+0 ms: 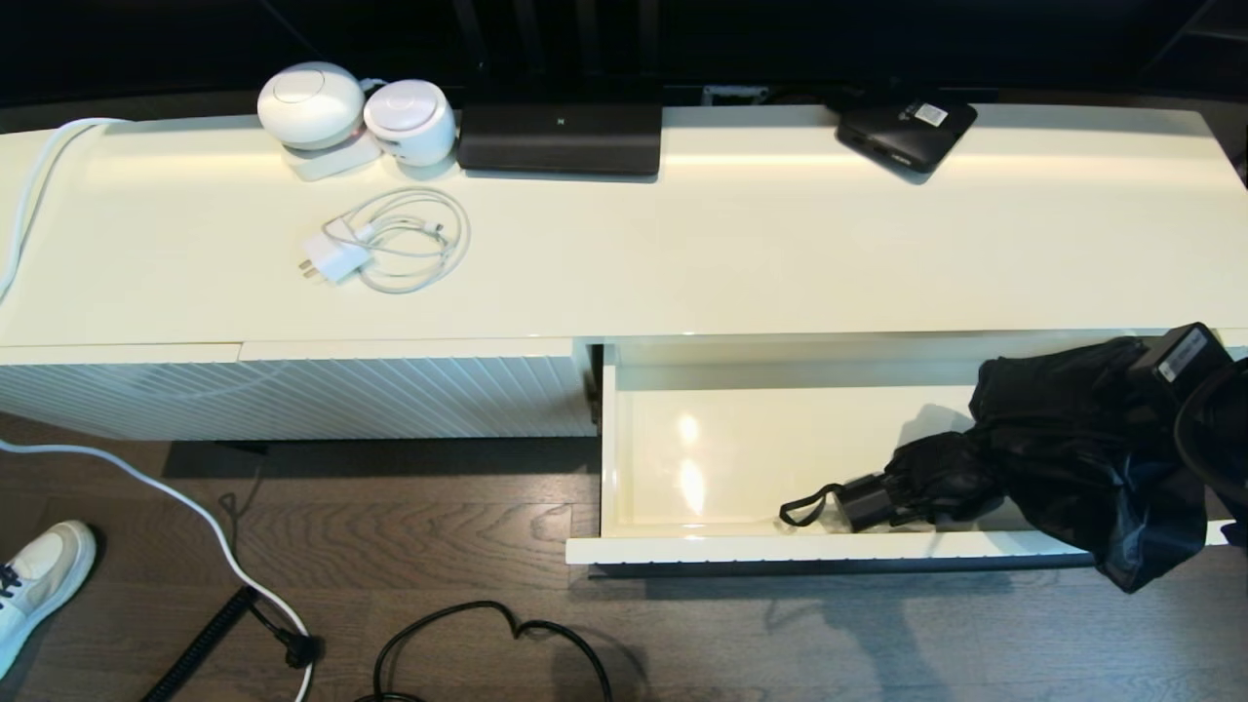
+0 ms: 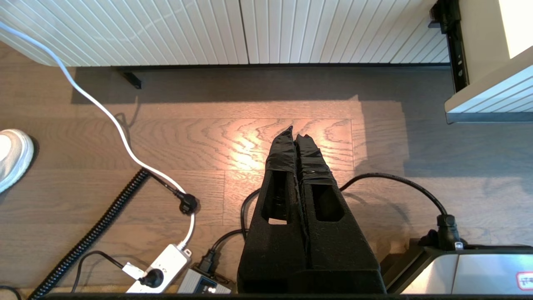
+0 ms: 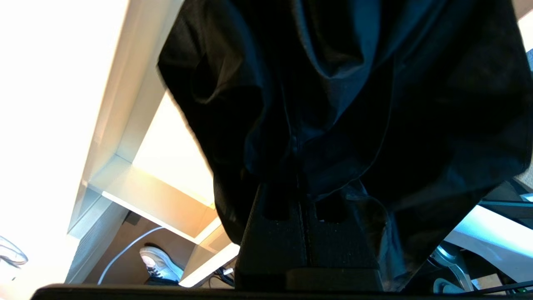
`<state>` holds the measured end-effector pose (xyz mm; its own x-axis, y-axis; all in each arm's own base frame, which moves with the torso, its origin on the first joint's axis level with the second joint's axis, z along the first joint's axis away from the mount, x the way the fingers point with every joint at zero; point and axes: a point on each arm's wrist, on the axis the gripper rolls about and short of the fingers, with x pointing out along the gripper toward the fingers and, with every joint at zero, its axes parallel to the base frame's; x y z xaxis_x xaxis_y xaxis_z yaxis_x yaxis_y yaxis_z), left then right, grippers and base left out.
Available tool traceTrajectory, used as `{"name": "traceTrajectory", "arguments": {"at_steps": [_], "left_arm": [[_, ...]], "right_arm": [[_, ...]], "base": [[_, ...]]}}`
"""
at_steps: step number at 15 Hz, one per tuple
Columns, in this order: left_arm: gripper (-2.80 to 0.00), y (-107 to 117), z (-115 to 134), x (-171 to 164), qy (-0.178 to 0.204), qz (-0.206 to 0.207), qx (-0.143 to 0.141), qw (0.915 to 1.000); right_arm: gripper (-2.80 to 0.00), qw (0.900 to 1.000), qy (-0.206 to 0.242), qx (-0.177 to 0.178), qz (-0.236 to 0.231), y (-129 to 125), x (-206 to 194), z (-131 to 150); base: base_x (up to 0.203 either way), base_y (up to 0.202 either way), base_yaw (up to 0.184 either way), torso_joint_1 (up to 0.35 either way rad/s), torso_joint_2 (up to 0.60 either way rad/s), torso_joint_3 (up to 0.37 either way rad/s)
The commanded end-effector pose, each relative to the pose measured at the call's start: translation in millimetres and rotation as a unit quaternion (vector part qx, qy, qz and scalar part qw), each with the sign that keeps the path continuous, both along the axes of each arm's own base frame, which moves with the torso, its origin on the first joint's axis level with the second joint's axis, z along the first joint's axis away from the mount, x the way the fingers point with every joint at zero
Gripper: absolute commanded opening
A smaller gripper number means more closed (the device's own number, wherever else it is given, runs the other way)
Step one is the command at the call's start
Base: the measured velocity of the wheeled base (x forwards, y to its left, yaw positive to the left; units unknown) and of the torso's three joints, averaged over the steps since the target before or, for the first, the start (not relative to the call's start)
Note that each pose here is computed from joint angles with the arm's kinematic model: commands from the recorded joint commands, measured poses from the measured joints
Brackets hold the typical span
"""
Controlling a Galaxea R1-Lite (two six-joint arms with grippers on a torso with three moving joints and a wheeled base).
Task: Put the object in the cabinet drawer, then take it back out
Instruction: Put the umbrella in the drawer
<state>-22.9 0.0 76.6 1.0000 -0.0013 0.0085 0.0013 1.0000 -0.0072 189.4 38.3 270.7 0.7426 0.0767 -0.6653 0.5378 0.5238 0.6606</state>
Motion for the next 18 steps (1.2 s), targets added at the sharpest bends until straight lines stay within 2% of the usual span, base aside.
{"name": "traceTrajectory", "arguments": {"at_steps": [1,7,15,16,18], "left_arm": [[-2.8,0,0,0,0.0,0.001,0.0,1.0],[-2.8,0,0,0,0.0,0.0,0.0,1.0],[-2.8,0,0,0,0.0,0.0,0.0,1.0],[-2.8,0,0,0,0.0,0.0,0.0,1.0],[-2.8,0,0,0,0.0,0.001,0.0,1.0]], "right_arm": [[-2.8,1.0,0.003,0.004,0.0,0,1,-3],[-2.8,1.0,-0.01,0.012,0.008,3,12,-12],[-2.8,1.0,0.012,0.022,0.015,5,31,-26],[0.0,1.0,0.011,0.021,0.015,5,32,-26],[0.0,1.0,0.017,0.021,0.014,5,36,-29]], "base": [[0.0,0.0,0.0,0.0,0.0,0.0],[0.0,0.0,0.0,0.0,0.0,0.0],[0.0,0.0,0.0,0.0,0.0,0.0],[0.0,0.0,0.0,0.0,0.0,0.0],[0.0,0.0,0.0,0.0,0.0,0.0]]}}
